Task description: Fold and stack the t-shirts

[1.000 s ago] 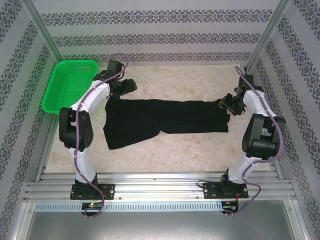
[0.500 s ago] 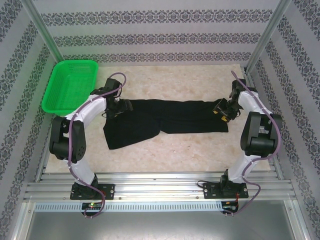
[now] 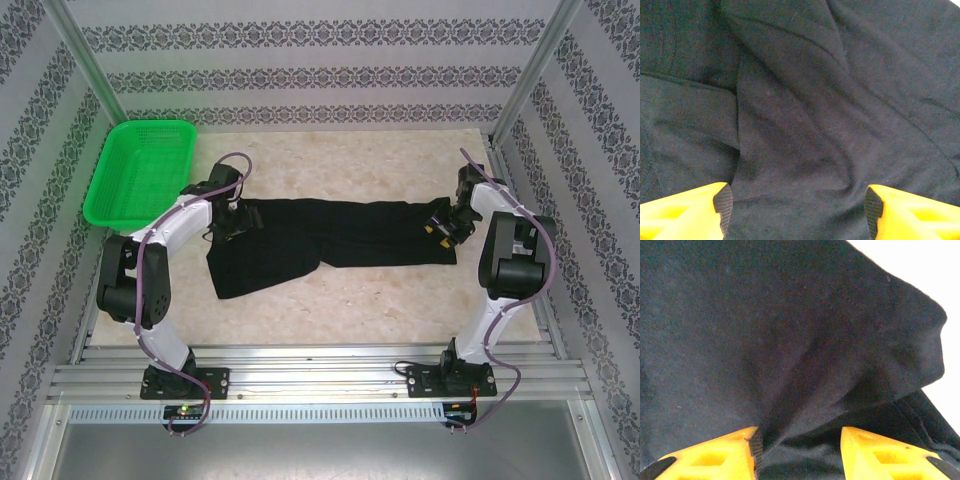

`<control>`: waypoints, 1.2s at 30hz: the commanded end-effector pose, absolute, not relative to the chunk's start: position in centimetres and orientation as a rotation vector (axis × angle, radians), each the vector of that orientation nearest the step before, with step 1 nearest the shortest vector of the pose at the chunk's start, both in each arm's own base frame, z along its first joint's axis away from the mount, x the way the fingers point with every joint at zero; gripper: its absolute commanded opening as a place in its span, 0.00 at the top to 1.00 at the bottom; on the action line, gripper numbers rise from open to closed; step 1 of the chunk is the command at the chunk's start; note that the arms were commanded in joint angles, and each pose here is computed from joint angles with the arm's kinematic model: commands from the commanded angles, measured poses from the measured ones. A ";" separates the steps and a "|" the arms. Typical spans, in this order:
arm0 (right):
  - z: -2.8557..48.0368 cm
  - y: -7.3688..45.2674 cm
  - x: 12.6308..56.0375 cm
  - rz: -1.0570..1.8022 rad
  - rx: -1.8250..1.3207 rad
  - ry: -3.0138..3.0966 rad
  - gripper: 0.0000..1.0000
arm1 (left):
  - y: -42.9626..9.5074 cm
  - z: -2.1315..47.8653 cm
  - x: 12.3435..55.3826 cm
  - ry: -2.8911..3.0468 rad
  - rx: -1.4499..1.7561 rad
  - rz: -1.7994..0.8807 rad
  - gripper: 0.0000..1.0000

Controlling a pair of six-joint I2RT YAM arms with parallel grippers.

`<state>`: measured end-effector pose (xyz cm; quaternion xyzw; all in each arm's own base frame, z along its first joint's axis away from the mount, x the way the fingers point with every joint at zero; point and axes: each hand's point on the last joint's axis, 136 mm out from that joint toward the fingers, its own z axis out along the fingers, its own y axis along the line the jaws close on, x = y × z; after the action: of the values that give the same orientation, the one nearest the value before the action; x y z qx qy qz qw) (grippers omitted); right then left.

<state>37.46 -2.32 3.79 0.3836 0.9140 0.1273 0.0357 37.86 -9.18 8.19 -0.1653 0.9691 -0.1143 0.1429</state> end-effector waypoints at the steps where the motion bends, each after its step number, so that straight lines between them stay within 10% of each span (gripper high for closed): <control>1: 3.4 -2.4 38.0 0.355 1.204 2.801 0.56 | -8.8 9.2 37.9 2.754 -0.473 -0.329 0.29; 8: 5.3 -2.4 37.4 0.326 1.165 2.773 0.86 | -8.4 8.6 37.7 2.768 -0.475 -0.317 0.29; 19: 4.1 -1.4 32.7 0.319 1.263 2.746 0.92 | -8.0 6.2 36.8 2.820 -0.510 -0.288 0.31; 27: 4.7 -0.8 31.1 0.354 1.292 2.705 0.57 | -7.8 4.2 36.3 2.870 -0.547 -0.257 0.30; 36: 9.2 -3.5 35.1 0.362 1.107 2.631 0.50 | -5.7 1.1 35.7 2.981 -0.621 -0.034 0.31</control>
<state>33.90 -2.77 8.10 0.4094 0.8954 0.1302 0.1170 36.10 -7.22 2.09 -0.1894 0.9779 -0.0533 0.0710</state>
